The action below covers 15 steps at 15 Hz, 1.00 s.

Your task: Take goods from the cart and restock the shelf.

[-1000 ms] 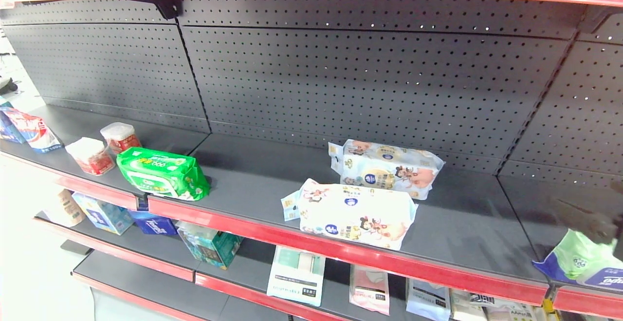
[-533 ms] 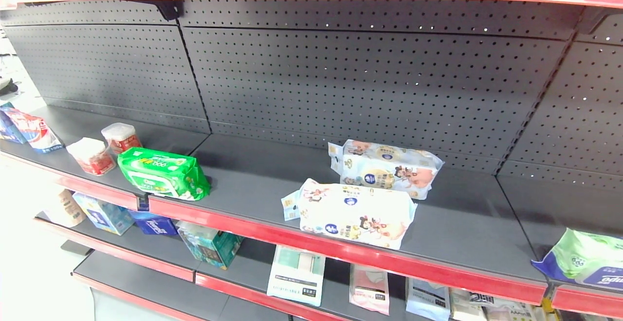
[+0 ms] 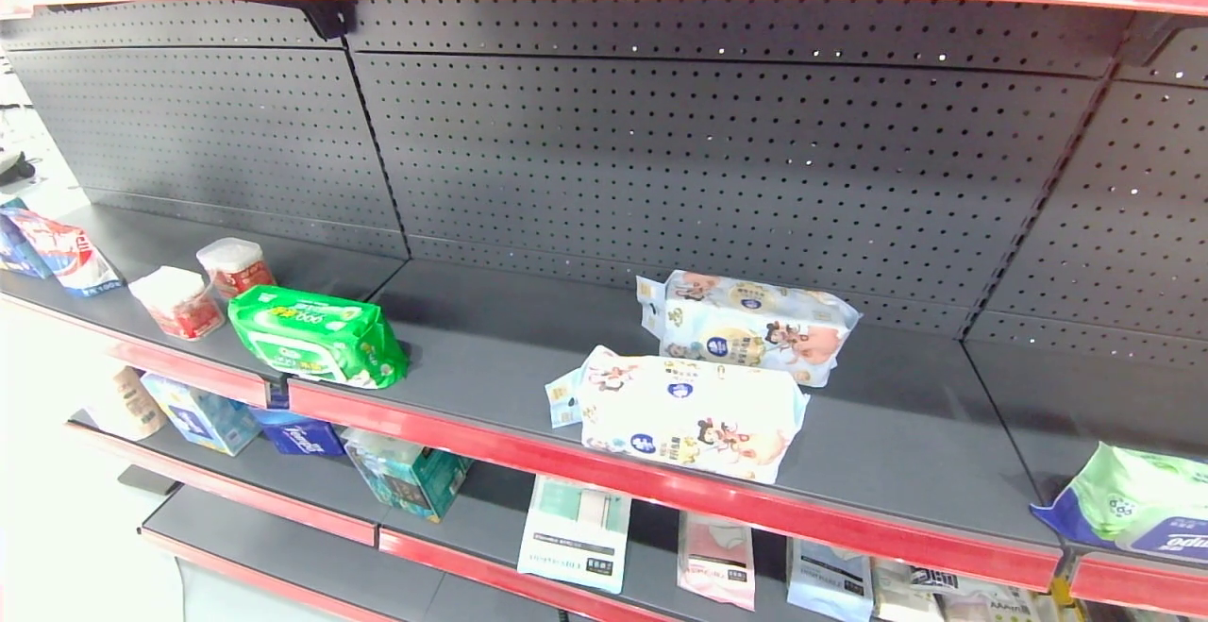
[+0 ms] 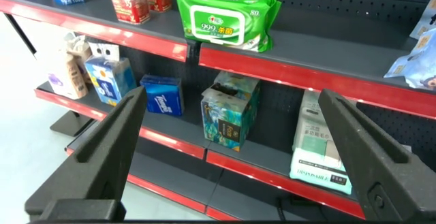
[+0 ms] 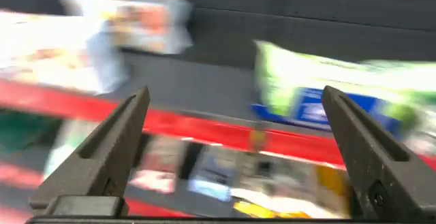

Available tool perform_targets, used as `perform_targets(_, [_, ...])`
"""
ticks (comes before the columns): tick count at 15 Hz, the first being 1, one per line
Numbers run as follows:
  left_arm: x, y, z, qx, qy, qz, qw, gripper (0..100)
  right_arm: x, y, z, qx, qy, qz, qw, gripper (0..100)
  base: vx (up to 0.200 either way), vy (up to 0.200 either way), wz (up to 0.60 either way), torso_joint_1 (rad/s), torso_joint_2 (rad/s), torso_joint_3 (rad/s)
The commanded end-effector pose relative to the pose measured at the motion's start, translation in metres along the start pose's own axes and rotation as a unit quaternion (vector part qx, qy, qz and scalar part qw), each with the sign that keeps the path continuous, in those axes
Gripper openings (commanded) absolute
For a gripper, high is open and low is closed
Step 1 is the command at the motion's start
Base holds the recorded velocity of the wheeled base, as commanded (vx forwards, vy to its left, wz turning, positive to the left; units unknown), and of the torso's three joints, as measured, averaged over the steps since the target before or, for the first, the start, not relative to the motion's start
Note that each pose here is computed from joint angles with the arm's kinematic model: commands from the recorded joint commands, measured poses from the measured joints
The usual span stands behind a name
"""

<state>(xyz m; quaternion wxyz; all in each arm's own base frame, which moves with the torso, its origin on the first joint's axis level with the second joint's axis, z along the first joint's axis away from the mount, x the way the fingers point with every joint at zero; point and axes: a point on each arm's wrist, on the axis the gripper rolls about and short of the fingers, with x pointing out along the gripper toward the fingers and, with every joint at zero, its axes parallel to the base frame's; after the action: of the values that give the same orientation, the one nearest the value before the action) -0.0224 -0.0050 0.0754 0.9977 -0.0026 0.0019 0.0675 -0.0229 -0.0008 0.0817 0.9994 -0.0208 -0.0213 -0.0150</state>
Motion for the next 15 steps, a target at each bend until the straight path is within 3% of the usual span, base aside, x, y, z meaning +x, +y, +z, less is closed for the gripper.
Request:
perform_targets(1, [0.0000,0.0000,-0.0001,0.001,0.000,0.000,1.0000,100,0.0000,0.0012,-0.0039,0.008,0.011,0.023,1.000,100,0.000,0.000,0.00,0.000,0.00,0.000])
perform_targets(10, [0.0000,0.0000,-0.0001,0.001,0.000,0.001,1.0000,100,-0.0003,0.0012,-0.0059,0.019,0.023,0.022,0.999,100,0.000,0.000,0.00,0.000,0.00,0.000])
perform_targets(15, [0.0000,0.0000,-0.0001,0.001,0.000,0.001,1.0000,100,-0.0004,0.0013,-0.0058,0.026,0.022,0.023,0.999,100,0.000,0.000,-0.60,0.007,0.00,0.002])
